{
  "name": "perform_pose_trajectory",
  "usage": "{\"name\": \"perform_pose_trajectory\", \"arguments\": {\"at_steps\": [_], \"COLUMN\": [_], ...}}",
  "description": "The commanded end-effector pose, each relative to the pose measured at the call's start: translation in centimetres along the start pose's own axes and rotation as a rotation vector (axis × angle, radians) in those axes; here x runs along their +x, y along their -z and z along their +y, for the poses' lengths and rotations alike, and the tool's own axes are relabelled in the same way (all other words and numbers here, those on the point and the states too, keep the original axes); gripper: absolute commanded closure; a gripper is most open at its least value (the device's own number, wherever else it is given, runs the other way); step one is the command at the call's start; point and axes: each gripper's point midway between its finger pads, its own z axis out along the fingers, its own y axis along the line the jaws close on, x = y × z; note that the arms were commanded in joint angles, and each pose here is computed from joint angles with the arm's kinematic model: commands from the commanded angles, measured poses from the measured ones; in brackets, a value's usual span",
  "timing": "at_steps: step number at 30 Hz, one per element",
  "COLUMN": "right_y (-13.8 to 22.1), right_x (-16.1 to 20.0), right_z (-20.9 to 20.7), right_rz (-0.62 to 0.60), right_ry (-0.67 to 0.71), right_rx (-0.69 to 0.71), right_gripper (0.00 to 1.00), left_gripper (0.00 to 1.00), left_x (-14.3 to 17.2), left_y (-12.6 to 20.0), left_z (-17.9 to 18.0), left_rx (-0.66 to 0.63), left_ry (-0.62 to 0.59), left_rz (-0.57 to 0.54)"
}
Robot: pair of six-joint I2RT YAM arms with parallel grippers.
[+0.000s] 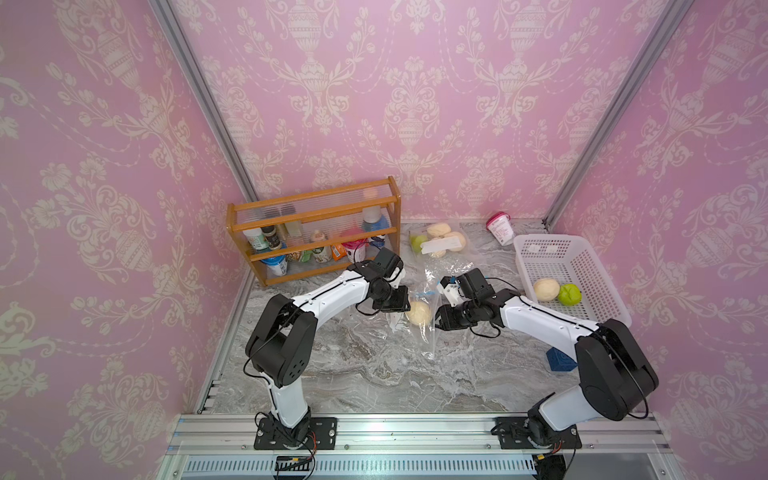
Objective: Open the zip-top bag and take out the pear
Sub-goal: Pick up the pear from the zipper food storage bag.
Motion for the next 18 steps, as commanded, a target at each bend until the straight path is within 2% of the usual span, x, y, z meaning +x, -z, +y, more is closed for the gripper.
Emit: {"name": "perform_pose_trajectory", "arguments": {"at_steps": [1, 7, 18], "right_y": [-0.9, -1.5, -2.9], "right_x": [-0.7, -0.8, 0.1], "right_z": [-0.8, -1.8, -0.7], "right_rz": [-0.001, 0.031, 0.073], "right_ry": [0.034, 0.044, 0.105], "right_rx": [0.045, 0.097, -0.004], "right_gripper": [0.66, 0.65, 0.72], "left_gripper": [0.70, 0.71, 0.73], "left_x": [0.2, 0.6, 0.7], "left_y": [-1.1, -1.8, -2.5], "left_z": [0.2, 0.8, 1.3], "left_rx": [0.015, -0.002, -0.019], "left_ry": [0.030, 0.040, 0.059], "left_rz": [0.010, 0.029, 0.047]}}
